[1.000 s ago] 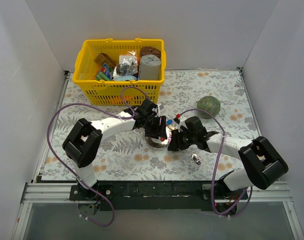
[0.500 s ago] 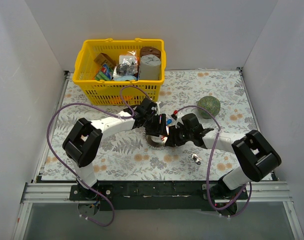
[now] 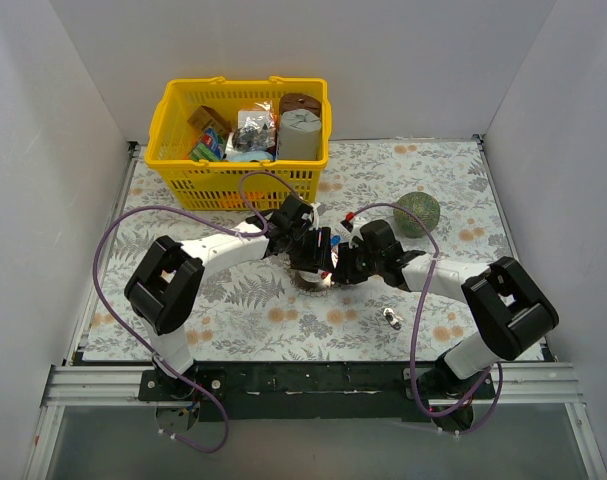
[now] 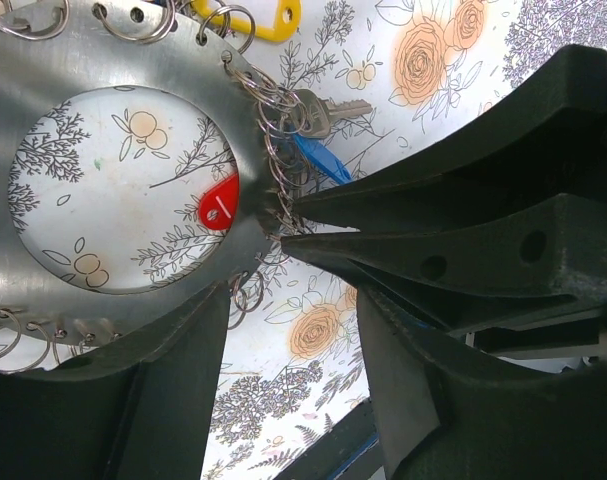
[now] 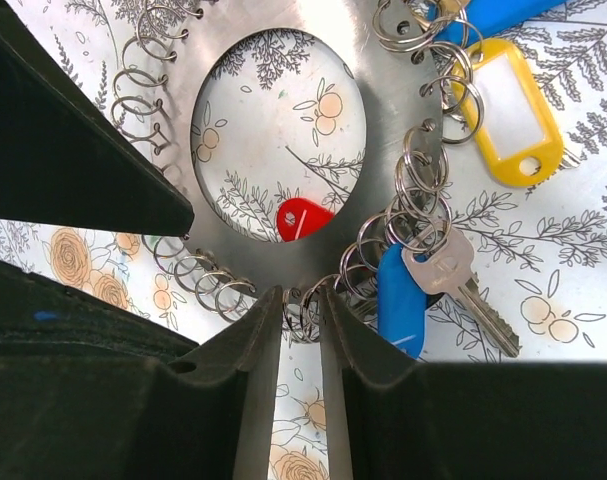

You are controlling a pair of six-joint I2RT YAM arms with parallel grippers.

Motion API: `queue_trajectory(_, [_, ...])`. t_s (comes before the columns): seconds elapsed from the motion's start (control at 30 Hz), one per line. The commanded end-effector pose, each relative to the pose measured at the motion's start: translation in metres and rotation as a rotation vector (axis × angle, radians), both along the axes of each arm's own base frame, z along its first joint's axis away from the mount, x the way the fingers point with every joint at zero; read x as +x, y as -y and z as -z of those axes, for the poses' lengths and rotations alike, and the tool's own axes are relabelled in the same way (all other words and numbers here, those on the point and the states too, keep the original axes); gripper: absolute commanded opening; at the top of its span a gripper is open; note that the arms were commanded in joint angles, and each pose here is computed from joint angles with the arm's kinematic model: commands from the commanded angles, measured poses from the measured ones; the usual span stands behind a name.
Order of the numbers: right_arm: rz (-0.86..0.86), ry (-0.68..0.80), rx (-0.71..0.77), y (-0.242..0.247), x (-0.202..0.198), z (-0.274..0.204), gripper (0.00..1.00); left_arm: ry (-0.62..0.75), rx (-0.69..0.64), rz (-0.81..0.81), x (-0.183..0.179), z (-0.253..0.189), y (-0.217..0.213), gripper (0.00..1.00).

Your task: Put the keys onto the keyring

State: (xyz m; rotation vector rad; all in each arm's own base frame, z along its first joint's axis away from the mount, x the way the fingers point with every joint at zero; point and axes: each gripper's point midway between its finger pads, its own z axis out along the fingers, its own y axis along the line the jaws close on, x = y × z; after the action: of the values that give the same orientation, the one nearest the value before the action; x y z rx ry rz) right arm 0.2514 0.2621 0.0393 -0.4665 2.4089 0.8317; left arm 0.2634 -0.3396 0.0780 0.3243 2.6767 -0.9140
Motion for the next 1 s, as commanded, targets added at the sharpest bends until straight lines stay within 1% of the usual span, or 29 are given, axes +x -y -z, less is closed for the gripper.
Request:
queue_trajectory(0.0, [0.04,0.02,0.007,0.002,0.01,-0.009,0.29,0.061,-0.055,0.012,0.003,-0.028,0.003,0.52])
queue_trajectory(0.17, [0.05,0.033,-0.011,0.007,0.012,-0.013,0.32,0.066,-0.052,0.009,0.002,-0.028,0.0,0.52])
queue_trajectory(0.27, [0.046,0.055,0.002,0.008,0.01,-0.022,0.37,0.069,-0.054,0.011,0.002,-0.028,0.0,0.52])
queue_trajectory(0.3, [0.047,0.057,0.004,0.009,0.009,-0.023,0.41,0.069,-0.054,0.009,0.002,-0.027,-0.001,0.53])
queue_trajectory(0.4, [0.059,0.064,0.023,0.011,0.005,-0.031,0.47,0.067,-0.059,0.01,0.001,-0.027,-0.001,0.52])
queue_trajectory(0.5, [0.08,0.082,0.052,0.017,-0.002,-0.042,0.51,0.065,-0.066,0.013,0.0,-0.027,0.0,0.53])
queue_trajectory(0.6, [0.088,0.061,0.067,0.022,-0.012,-0.038,0.53,0.063,-0.066,0.013,0.0,-0.026,0.0,0.53])
queue_trajectory(0.73, [0.05,-0.008,0.11,0.018,-0.031,-0.027,0.53,0.06,-0.068,0.019,0.0,-0.025,0.001,0.53])
queue_trajectory(0.8, [0.044,-0.04,0.135,0.019,-0.042,-0.019,0.56,0.064,-0.069,0.019,0.0,-0.026,0.001,0.53])
queue_trajectory(0.9, [0.051,-0.048,0.178,0.017,-0.046,-0.016,0.62,0.063,-0.074,0.02,0.0,-0.027,0.002,0.52])
queue_trajectory(0.97, [0.063,-0.047,0.211,0.013,-0.045,-0.017,0.63,0.062,-0.076,0.02,0.0,-0.027,0.002,0.52])
